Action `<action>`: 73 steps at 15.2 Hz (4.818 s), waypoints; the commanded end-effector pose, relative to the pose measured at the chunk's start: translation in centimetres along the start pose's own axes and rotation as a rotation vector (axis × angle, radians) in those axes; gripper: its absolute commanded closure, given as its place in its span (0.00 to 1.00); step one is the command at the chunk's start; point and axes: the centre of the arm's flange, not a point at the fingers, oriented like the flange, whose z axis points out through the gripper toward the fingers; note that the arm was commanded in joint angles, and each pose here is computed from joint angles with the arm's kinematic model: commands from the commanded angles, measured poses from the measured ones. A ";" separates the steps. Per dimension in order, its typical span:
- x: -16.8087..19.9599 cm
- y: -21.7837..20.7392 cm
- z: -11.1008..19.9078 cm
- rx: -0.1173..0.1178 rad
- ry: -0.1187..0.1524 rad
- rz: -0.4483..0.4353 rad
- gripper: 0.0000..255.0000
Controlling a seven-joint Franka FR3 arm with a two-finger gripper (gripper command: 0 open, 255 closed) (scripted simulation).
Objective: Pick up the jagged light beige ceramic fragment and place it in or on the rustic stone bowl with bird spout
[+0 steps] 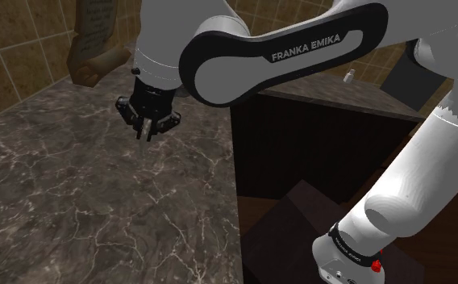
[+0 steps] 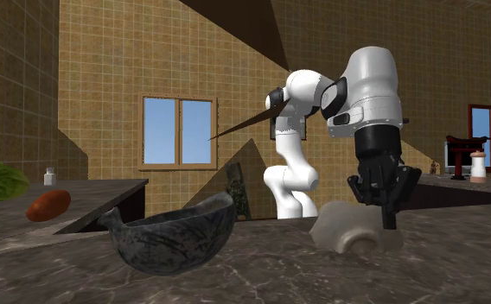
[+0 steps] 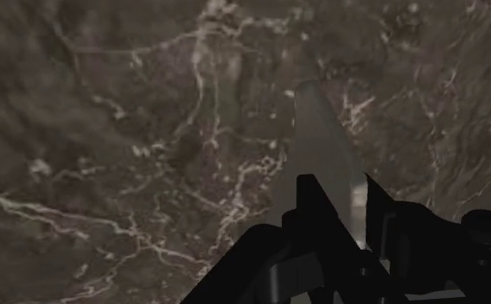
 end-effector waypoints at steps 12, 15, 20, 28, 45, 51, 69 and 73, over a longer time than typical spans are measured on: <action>0.5 -0.6 -2.5 0.000 0.000 0.000 1.00; 0.7 -0.9 -4.0 0.000 0.000 0.000 1.00; 1.2 -1.5 -6.6 0.000 0.000 0.000 1.00; 1.9 -2.5 -10.6 0.000 0.000 0.000 1.00; 9.4 -3.0 -15.4 0.000 0.000 0.000 1.00; 17.2 -2.1 -14.3 0.000 0.000 0.000 1.00; 32.9 0.6 -9.0 0.000 0.000 0.000 1.00; 32.5 1.1 -7.0 0.000 0.000 0.000 1.00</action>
